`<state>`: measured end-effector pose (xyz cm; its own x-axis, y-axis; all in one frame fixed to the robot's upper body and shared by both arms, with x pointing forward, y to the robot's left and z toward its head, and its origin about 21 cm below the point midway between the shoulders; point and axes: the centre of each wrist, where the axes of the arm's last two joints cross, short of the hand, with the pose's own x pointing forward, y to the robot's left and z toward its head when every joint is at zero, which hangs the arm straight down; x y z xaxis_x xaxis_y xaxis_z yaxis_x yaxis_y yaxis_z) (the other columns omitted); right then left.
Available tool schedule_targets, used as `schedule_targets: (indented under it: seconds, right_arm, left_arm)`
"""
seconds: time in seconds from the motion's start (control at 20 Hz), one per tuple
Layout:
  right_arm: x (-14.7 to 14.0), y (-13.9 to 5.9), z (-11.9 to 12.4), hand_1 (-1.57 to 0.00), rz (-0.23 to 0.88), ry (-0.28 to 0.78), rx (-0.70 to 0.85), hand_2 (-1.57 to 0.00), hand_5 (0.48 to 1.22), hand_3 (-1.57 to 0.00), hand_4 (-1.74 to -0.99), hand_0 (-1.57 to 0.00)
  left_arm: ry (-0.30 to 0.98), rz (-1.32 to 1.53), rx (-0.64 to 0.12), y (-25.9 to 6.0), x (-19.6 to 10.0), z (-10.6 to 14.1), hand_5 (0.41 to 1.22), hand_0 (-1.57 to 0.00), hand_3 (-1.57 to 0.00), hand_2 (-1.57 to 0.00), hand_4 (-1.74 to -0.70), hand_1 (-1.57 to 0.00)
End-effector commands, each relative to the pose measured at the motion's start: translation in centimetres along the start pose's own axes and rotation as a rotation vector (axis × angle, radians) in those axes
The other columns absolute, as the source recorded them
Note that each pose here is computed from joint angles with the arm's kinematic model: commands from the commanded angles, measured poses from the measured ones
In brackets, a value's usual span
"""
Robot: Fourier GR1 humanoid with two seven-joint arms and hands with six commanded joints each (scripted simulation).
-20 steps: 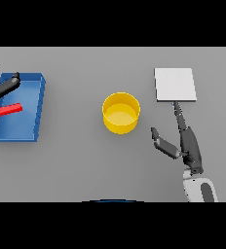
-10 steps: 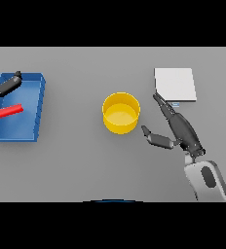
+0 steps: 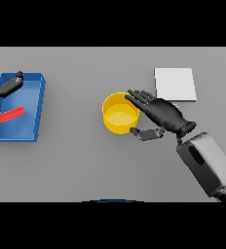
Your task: Pick up the red beaker and tilt it to pour out 1 green nut into yellow bowl. Pick up the yellow bowl and place it on the metallic measuring scale.
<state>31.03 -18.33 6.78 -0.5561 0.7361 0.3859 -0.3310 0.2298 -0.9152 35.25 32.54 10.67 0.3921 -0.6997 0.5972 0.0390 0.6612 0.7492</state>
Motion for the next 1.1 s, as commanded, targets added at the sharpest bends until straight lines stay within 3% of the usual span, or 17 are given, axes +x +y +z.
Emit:
schedule_targets:
  seconds: [0.0, 0.3, 0.55, 1.05]
  right_arm:
    - [0.0, -0.2, -0.4, 0.0, 0.011, -0.011, 0.031, 0.0, 0.656, 0.0, -1.273, 0.0]
    - [0.2, -0.2, -3.2, 0.0, 0.107, -0.075, 0.192, 0.0, 0.685, 0.0, -1.261, 0.0]
    - [0.4, 0.3, -5.0, 0.0, 0.117, -0.11, 0.279, 0.0, 0.682, 0.0, -1.243, 0.0]
    - [0.8, 1.5, -7.0, 0.0, 0.204, -0.069, 0.439, 0.0, 0.69, 0.0, -1.307, 0.0]
  left_arm:
    - [0.002, -0.003, -0.008, -0.2, 0.0, 0.0, 0.723, 0.0, 0.0, 0.0, -0.8, 0.0]
    - [0.006, -0.014, -0.014, -0.1, -0.2, -0.3, 0.716, 0.0, 0.0, 0.0, -0.8, 0.0]
    - [-0.002, -0.013, 0.0, 0.6, -0.1, -0.3, 0.729, 0.0, 0.0, 0.0, -0.8, 0.0]
    - [-0.007, -0.015, 0.002, 0.9, 0.0, -0.2, 0.735, 0.0, 0.0, 0.0, -0.8, 0.0]
